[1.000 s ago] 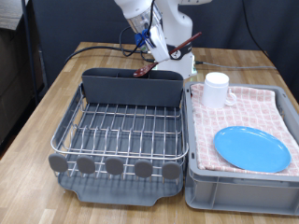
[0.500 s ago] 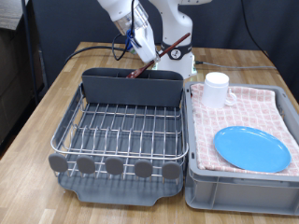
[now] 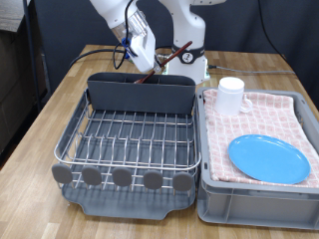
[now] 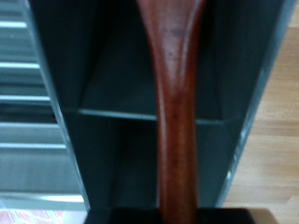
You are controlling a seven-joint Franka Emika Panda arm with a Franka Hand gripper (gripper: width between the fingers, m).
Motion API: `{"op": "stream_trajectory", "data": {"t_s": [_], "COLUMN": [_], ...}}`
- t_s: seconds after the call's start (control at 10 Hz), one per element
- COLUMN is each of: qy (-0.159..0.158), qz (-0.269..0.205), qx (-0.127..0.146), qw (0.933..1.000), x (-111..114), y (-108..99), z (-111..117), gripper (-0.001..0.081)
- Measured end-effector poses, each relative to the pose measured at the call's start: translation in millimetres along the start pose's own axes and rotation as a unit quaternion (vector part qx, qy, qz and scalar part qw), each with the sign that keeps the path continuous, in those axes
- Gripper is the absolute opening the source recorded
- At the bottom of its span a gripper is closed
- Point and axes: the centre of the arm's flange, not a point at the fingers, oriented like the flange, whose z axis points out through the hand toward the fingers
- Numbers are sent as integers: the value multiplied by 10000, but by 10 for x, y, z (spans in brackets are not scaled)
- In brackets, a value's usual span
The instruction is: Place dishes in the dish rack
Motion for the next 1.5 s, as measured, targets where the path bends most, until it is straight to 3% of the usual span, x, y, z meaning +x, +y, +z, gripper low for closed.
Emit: {"op": "stream_trajectory", "data": {"t_s": [0.3, 0.4, 0.5, 0.6, 0.7, 0.8, 0.9, 1.0, 1.5], "qy": [357, 588, 772, 917, 1075, 1261, 1431, 1548, 1783], "qz": [68, 101, 150, 216, 290, 356, 391, 395, 371], "qx": [225, 330, 429, 525, 636, 771, 938, 1123, 1519], "qw": [9991, 9977, 9960, 9942, 9918, 9884, 9845, 9807, 9715], "x": [-15, -61, -116, -167, -220, -279, -347, -420, -732], "y": [-52, -45, -29, -10, 8, 27, 51, 71, 276], "z": [44, 75, 118, 162, 197, 224, 239, 232, 31], "gripper": [127, 323, 323, 505, 505, 695, 695, 779, 802]}}
